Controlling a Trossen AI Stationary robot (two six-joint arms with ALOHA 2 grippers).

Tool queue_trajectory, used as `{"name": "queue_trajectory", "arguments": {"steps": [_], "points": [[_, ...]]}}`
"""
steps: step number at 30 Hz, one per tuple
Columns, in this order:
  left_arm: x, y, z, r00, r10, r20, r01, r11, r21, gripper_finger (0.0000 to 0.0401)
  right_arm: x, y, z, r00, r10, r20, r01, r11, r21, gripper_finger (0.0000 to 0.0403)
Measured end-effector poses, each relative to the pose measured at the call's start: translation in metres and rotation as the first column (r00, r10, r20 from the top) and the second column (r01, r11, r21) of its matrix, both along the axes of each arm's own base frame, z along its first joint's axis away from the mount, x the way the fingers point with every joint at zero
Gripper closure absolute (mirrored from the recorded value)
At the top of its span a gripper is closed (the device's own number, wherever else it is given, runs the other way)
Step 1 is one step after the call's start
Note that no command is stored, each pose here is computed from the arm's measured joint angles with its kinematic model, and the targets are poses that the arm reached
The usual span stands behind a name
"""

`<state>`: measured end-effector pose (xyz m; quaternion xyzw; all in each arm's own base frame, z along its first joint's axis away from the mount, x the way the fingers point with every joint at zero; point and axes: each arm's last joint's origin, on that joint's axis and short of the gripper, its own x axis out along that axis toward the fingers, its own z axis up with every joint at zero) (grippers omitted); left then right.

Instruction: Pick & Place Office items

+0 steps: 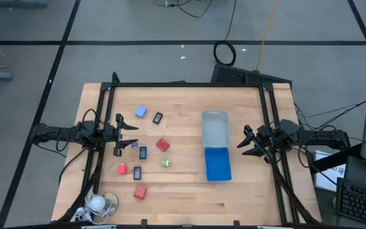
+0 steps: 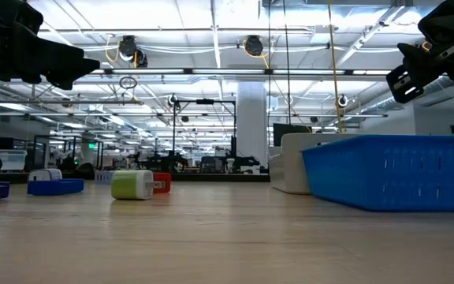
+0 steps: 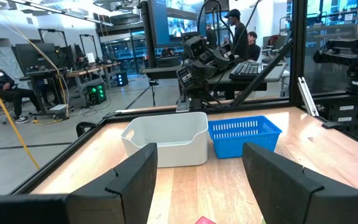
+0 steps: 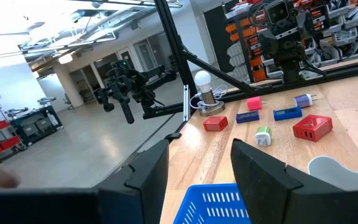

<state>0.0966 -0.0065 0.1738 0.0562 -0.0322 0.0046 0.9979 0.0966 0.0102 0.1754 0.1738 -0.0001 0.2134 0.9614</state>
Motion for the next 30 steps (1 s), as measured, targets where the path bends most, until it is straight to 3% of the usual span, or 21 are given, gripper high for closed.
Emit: {"name": "queue_trajectory", "arguments": {"steps": [30], "points": [[-0.0002,0.0000,0.0030,1.000,0.000,0.031,0.000,1.000,-0.004,0.0162,0.0000,0.0000,-0.0002,1.000,0.000,-0.001,0.000,1.000,0.000,0.0238]]}}
